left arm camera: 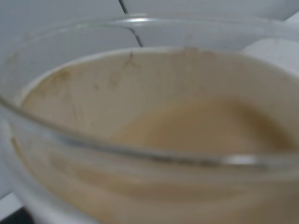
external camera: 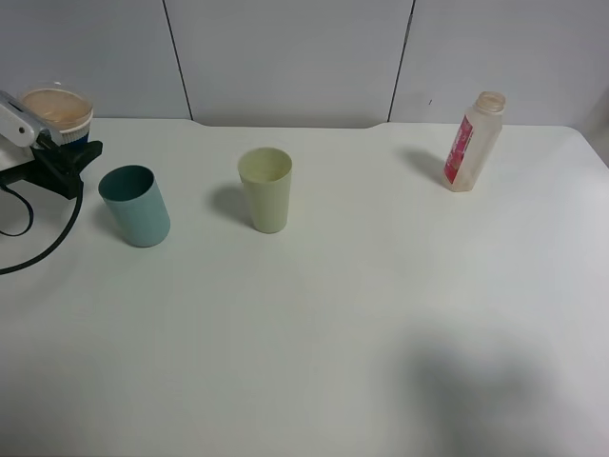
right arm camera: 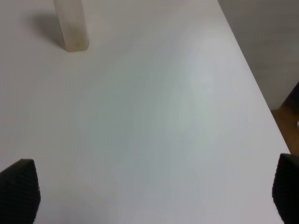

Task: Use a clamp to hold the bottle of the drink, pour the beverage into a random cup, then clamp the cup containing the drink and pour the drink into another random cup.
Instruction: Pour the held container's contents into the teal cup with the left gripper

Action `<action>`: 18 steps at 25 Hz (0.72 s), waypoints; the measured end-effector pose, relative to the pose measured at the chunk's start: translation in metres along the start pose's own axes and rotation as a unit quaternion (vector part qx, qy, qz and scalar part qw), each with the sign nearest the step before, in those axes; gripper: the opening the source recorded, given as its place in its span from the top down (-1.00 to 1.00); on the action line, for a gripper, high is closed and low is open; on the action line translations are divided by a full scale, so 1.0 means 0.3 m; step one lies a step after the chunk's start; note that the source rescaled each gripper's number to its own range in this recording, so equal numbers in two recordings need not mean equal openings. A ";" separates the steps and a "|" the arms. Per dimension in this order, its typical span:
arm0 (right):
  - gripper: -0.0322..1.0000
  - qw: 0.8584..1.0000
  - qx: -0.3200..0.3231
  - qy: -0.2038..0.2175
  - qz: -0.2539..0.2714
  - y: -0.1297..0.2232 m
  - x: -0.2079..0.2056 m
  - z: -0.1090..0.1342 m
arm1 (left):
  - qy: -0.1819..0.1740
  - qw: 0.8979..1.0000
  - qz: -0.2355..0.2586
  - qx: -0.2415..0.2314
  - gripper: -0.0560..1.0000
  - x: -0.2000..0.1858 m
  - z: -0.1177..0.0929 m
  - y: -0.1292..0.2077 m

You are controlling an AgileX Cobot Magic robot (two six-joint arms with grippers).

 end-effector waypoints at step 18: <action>-1.00 1.000 0.000 0.000 0.000 0.000 0.000 0.000 | 0.012 0.998 -0.012 0.066 0.88 0.010 -0.022 0.003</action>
Point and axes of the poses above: a point on each arm's last joint axis where the gripper is mounted, x pointing out along that axis toward the gripper, z along the wrist's bending axis when the last joint is at zero, y = z × x, the point moved 6 cm from there along x, pointing out along that axis toward the gripper, and after that the axes turned 2 degrees about -x, right-handed, at the moved point
